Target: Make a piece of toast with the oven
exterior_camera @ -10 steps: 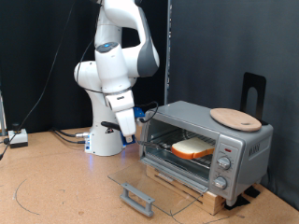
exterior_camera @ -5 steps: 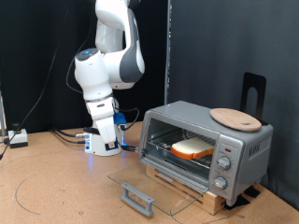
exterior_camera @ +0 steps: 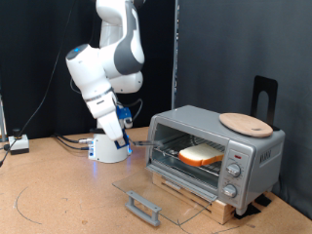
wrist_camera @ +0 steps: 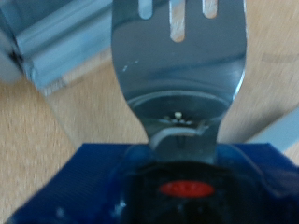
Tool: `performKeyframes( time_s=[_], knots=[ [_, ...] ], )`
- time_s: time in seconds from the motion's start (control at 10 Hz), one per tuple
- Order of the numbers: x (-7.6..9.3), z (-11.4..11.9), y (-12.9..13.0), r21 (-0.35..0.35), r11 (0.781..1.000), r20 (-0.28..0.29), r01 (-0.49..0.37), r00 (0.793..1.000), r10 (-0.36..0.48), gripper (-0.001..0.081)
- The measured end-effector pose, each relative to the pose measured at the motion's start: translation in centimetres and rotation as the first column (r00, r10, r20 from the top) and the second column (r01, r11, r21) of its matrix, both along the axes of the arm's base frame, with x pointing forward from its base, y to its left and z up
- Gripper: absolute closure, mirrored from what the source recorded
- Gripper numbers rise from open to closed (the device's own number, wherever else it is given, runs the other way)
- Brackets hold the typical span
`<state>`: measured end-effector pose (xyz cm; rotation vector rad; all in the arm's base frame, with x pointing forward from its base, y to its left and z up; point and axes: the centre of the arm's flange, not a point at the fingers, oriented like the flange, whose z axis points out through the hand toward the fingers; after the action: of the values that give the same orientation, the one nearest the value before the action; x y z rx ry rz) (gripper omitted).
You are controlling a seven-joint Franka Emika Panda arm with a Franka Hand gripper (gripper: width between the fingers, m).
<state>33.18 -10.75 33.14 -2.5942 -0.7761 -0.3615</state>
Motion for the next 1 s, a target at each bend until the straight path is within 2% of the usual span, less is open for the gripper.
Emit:
performKeyframes(
  time_s=[0.2, 0.5, 0.7, 0.8, 1.0],
  knots=[
    [-0.3, 2.6, 0.4, 0.063, 0.998, 0.053, -0.007, 0.999, 0.003, 0.0396],
    [-0.8, 6.4, 1.6, 0.060, 0.998, 0.092, -0.012, 0.996, 0.007, 0.0396],
    [-1.2, 7.0, 2.2, 0.053, 0.999, 0.091, -0.006, 0.996, 0.001, 0.0396],
    [-1.1, 7.0, 2.7, 0.075, 0.996, 0.108, -0.040, 0.994, 0.032, 0.0396],
    [-1.2, 7.4, 5.7, 0.159, 0.968, 0.146, -0.192, 0.975, 0.170, 0.0396]
  ],
)
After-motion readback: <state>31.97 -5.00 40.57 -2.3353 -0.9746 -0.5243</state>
